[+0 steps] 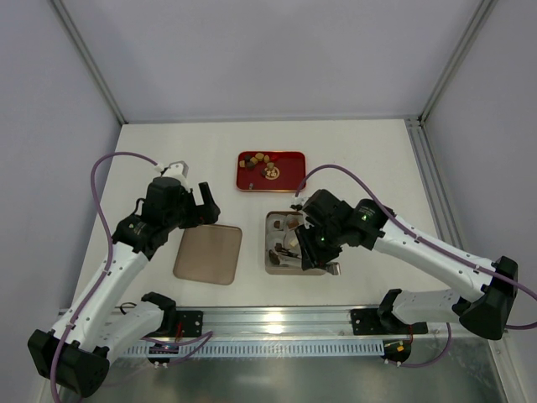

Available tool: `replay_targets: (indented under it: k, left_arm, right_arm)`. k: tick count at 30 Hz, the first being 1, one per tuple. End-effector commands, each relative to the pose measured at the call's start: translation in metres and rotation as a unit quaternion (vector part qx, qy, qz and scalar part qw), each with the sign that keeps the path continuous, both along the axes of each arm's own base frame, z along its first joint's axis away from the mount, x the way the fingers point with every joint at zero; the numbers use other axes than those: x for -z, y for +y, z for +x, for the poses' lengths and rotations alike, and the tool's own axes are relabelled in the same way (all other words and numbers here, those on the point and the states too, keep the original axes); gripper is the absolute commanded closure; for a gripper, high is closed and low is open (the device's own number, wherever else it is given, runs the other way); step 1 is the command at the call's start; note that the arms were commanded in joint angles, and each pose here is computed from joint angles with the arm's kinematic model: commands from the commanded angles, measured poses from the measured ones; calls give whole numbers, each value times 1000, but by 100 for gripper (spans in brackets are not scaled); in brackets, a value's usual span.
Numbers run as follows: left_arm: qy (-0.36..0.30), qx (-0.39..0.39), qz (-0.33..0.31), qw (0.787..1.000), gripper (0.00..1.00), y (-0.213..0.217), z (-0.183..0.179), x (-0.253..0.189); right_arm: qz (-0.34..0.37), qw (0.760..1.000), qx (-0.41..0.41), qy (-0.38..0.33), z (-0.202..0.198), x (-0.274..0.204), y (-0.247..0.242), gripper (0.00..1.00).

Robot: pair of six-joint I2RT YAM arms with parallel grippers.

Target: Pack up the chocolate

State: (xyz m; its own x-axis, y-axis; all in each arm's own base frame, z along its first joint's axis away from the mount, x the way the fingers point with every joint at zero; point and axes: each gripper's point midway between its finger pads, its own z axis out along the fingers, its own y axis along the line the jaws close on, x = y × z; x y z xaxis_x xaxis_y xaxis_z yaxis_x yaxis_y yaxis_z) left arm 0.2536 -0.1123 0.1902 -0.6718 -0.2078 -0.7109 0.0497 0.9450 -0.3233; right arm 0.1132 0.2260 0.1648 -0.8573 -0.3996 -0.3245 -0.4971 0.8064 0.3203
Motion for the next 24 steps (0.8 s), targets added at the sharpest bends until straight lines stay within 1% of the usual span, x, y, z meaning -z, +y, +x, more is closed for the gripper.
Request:
replay_targets:
  k: [1,24]
  left_arm:
    - [-17,-10,-5,1000,0,2,4,-8]
    - [-16,-11,-4,1000,0,2,4,-7]
  right_arm:
    - [16,1000,-7,-5,0,-4,8,63]
    - [6,1000,-3,-19,3,-9,2,61]
